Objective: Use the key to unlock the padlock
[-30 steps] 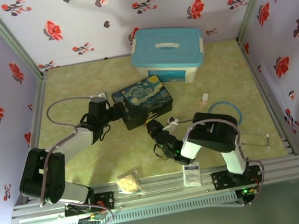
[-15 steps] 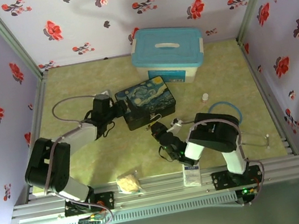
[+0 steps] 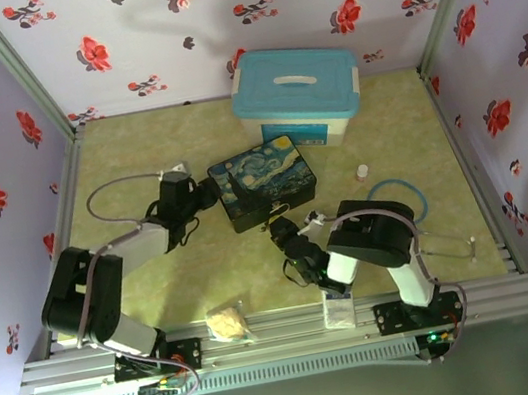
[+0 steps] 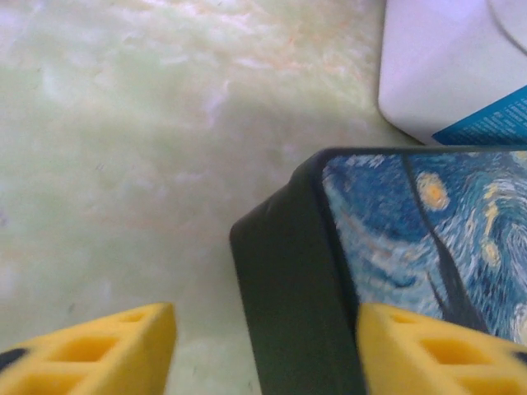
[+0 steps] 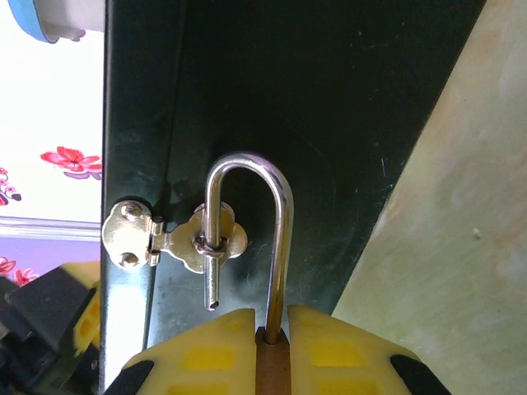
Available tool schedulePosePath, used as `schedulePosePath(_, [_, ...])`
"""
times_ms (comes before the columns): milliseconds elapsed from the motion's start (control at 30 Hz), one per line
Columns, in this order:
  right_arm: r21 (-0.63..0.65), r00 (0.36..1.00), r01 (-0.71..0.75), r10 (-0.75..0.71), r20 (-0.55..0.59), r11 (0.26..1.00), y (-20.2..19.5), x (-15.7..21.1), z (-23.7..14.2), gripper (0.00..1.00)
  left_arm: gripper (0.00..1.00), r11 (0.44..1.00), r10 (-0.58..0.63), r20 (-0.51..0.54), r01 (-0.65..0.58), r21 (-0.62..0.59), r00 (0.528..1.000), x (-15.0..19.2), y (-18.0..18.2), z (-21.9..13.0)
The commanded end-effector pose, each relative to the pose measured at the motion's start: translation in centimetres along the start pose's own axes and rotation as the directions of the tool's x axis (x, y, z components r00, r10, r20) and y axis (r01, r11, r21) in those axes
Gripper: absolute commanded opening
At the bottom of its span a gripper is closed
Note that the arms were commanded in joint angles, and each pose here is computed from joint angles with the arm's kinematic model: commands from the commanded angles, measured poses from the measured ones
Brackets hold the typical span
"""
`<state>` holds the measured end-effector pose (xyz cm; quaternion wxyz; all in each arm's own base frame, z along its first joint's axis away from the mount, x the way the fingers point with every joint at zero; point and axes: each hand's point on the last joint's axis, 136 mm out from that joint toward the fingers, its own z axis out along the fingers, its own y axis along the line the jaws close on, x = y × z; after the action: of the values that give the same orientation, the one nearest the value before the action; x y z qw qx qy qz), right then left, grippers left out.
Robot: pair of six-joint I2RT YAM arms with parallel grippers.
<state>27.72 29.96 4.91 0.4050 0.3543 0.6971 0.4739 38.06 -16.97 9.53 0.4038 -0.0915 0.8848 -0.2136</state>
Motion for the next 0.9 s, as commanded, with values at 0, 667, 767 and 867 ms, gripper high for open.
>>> schedulePosePath(0, [-0.015, 0.997, -0.024, 0.025, 0.068, 1.0, 0.1, -0.8, 0.5, 0.0, 0.71, 0.999, -0.052, -0.012, 0.052, 0.006, 0.999, 0.3, 0.1, -1.8])
schedulePosePath(667, [-0.011, 0.998, -0.002, 0.003, 0.062, 1.0, 0.1, -0.8, 0.7, 0.0, 0.54, 0.997, -0.025, -0.11, 0.017, -0.074, 0.994, 5.0, 1.2, 0.8])
schedulePosePath(767, [-0.016, 0.999, 0.015, -0.014, 0.034, 1.0, 0.5, -1.6, 1.3, 0.0, 0.53, 0.994, -0.039, -0.137, 0.024, -0.11, 0.99, 6.2, 2.5, 1.3])
schedulePosePath(867, [-0.037, 0.998, 0.06, -0.06, 0.019, 0.997, 1.6, -2.9, 1.6, 0.0, 0.5, 0.989, -0.11, -0.141, 0.094, -0.111, 0.984, 7.1, 3.5, 1.6])
